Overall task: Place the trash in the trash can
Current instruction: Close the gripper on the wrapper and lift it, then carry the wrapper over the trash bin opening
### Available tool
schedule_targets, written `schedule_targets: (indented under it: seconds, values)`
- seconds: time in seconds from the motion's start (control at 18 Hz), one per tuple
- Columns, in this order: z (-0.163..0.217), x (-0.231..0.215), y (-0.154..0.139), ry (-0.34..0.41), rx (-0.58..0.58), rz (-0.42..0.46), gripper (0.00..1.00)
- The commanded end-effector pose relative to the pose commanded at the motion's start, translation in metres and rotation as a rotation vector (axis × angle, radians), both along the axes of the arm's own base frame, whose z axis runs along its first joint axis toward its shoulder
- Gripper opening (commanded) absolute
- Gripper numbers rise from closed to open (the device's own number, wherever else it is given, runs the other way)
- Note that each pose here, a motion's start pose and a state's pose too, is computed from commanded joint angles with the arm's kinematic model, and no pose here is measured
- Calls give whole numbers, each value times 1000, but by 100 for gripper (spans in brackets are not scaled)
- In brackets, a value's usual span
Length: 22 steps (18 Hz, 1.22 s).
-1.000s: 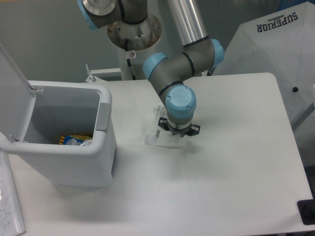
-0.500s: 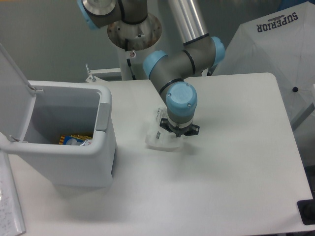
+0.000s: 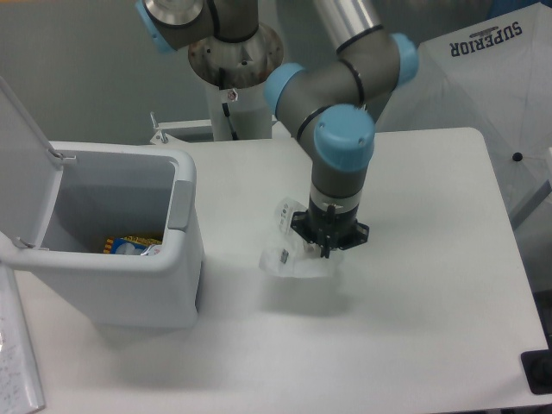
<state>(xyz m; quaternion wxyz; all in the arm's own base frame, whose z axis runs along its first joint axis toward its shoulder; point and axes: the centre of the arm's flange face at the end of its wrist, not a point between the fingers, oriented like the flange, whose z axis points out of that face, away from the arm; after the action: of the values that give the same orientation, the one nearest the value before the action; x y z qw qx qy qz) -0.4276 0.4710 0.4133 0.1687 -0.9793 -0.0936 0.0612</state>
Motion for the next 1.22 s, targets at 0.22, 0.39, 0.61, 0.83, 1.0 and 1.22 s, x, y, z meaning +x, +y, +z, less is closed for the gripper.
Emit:
schedule_targets:
  seconds: [0.22, 0.39, 0.61, 0.83, 1.0, 1.22]
  values:
    - [73, 0, -7, 5, 200, 15, 0]
    - [117, 15, -12, -1, 335, -6, 0]
    - [172, 53, -17, -16, 466, -19, 0]
    - [196, 99, -20, -93, 594, -117, 0]
    - [188, 140, -8, -136, 595, -182, 0]
    - [148, 176, 10, -182, 569, -245, 0]
